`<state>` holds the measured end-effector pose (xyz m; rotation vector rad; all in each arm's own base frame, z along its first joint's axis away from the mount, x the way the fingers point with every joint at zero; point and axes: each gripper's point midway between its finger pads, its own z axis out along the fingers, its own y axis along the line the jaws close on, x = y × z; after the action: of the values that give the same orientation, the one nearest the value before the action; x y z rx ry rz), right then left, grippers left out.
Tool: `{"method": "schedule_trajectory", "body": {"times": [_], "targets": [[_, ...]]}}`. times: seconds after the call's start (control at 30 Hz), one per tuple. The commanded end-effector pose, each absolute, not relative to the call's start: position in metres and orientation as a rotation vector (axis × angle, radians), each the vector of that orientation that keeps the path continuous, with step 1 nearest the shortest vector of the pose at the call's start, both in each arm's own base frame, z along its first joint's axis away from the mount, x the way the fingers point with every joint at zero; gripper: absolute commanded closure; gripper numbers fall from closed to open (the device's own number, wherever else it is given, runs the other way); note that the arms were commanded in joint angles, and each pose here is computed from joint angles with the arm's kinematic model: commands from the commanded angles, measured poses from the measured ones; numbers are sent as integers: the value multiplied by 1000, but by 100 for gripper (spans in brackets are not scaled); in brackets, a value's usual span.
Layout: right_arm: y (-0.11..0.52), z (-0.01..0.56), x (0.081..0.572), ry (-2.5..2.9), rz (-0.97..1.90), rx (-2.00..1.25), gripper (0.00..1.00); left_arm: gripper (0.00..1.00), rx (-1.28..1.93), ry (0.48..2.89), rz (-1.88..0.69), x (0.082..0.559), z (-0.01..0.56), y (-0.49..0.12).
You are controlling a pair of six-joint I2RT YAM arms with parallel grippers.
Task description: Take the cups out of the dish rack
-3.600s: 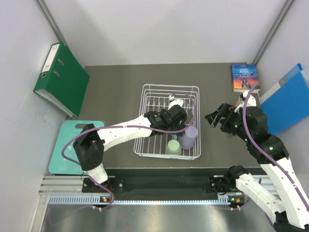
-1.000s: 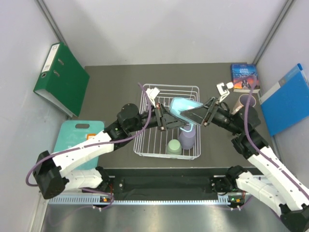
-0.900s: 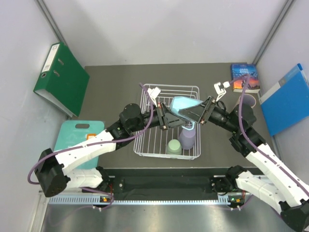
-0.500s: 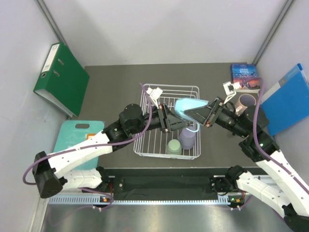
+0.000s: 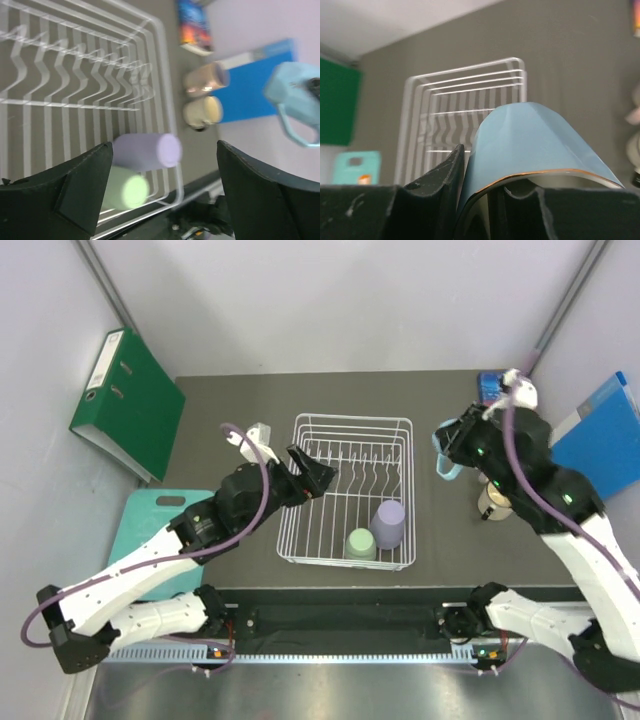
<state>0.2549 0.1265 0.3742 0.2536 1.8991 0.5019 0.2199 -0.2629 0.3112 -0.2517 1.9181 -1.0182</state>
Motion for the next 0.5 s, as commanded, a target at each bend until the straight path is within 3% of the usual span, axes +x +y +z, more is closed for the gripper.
{"method": "schedule_trajectory", "body": {"times": [0.0, 0.47], "targets": [[92, 340, 300, 1999, 131, 377, 100, 14, -328, 2086, -702, 230, 270, -238], [52, 235, 433, 2227, 131, 641, 100, 16, -323, 2192, -657, 214, 241, -228]]}}
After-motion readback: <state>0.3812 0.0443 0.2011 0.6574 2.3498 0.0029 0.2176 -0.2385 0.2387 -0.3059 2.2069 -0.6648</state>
